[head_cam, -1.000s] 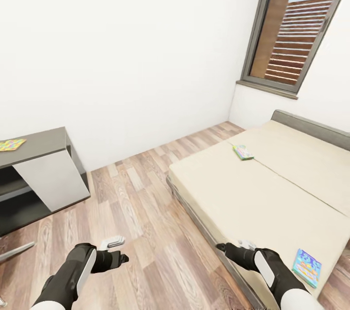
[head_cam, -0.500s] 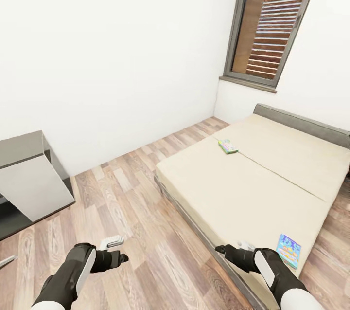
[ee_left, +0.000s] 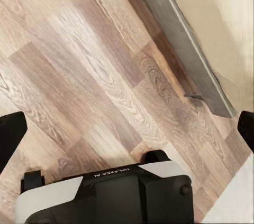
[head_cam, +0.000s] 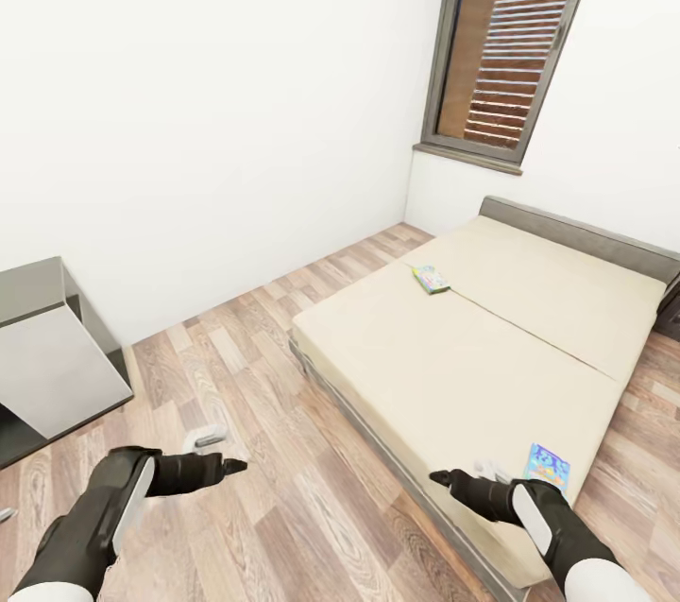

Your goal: Put all the toys in the child's room - the three board games (two on the bed and one on the table), the two jigsaw puzzles on the table, and the tennis ball on the table - inside the toy box on the table in the child's room.

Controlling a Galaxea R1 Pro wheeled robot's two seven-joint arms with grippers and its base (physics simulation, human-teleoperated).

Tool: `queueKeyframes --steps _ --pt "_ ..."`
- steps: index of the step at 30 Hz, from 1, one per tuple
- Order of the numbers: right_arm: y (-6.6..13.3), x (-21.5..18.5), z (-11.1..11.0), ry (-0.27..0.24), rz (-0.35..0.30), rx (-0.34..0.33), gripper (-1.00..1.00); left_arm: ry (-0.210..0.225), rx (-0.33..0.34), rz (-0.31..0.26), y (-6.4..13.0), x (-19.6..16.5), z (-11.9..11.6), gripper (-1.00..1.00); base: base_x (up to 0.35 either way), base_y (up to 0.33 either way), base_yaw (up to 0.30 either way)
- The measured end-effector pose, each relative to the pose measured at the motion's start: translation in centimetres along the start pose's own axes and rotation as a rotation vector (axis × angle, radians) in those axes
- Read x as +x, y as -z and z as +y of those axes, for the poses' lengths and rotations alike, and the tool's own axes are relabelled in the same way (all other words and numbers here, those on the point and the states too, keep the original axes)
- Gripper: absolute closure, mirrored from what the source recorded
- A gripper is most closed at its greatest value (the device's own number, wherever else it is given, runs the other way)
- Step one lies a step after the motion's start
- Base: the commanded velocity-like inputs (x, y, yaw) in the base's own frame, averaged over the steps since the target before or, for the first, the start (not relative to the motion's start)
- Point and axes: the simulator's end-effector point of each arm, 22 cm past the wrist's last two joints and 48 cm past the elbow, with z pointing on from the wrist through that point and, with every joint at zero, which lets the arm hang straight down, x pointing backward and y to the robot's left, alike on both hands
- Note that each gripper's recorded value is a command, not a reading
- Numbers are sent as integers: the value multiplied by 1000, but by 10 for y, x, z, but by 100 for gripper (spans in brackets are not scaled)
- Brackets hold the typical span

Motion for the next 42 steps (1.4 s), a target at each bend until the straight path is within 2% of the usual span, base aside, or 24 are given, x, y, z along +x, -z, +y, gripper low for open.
queueKeyframes --steps 1,3,7,9,15,23,42 --pt "1 -2 4 2 -4 -26 -100 -8 60 -5 5 -3 -10 -100 0 0 -3" --pt "2 -3 8 3 -6 -51 -100 -14 115 -8 9 -5 -20 -100 0 0 -2" --pt "4 -4 17 3 -9 -97 -100 -24 206 -12 17 -8 -36 -100 0 -9 -1" --pt "4 -4 21 1 -6 -112 -100 -26 224 -14 20 -9 -38 -100 0 -70 0" --pt "4 -2 35 -1 -5 -164 -100 -28 240 -17 28 -12 -33 -100 0 -207 0" --pt "11 -17 42 15 -32 -192 -100 -27 242 -17 30 -13 -32 -100 0 -114 45" --pt "14 -25 46 23 -49 -201 -100 -23 242 -10 29 -11 -31 -100 0 -228 265"
